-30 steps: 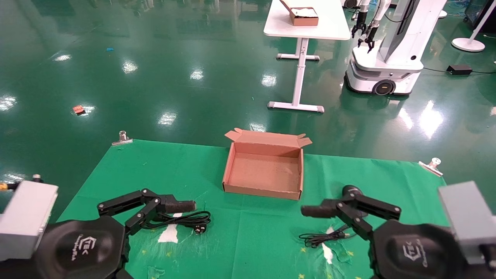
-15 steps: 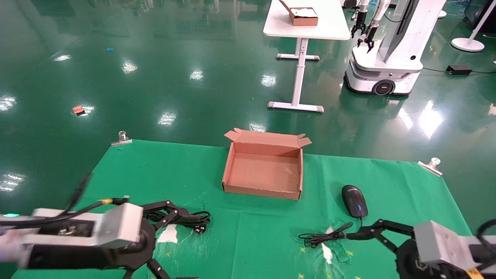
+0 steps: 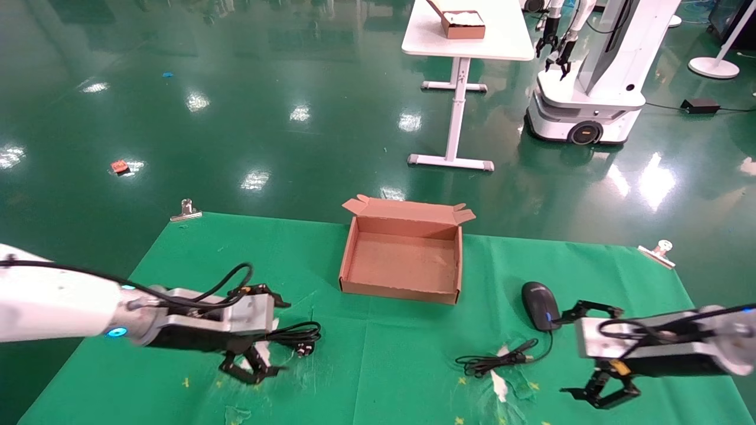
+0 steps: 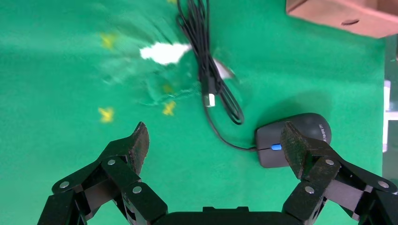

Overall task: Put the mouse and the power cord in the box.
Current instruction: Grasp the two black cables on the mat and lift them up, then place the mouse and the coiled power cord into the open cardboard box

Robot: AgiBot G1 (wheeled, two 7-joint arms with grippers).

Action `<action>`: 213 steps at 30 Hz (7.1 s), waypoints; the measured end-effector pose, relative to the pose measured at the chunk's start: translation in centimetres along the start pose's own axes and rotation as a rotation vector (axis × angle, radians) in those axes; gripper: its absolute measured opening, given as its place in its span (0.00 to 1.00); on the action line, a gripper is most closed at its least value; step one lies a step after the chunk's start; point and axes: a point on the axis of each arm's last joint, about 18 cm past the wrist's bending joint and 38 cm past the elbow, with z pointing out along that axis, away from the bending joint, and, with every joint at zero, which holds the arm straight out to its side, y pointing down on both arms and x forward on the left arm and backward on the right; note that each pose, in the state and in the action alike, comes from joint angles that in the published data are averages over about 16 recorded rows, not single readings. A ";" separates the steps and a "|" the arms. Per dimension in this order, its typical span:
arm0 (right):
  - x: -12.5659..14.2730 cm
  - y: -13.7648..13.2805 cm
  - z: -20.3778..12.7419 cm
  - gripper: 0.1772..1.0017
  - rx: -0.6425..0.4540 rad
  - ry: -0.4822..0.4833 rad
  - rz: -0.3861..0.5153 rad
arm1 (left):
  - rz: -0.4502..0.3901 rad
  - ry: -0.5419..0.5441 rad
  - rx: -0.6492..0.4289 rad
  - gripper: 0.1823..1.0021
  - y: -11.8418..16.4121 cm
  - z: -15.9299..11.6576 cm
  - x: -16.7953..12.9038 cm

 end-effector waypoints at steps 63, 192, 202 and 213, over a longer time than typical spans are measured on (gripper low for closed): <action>1.7 -1.9 7.7 0.85 -0.129 -0.002 -0.243 | 0.127 -0.071 -0.210 0.89 3.7 3.0 -0.9; 15.7 -11.2 -2.7 0.53 0.176 0.488 -0.036 | -0.161 -0.361 0.299 0.09 -14.3 9.7 -6.2; 15.7 -11.1 -4.8 0.79 0.192 0.479 -0.059 | -0.270 -0.402 0.267 0.09 -14.0 11.5 -5.5; 15.7 -11.1 -5.0 0.96 0.197 0.475 -0.062 | -0.306 -0.430 0.248 0.11 -13.7 11.8 -5.6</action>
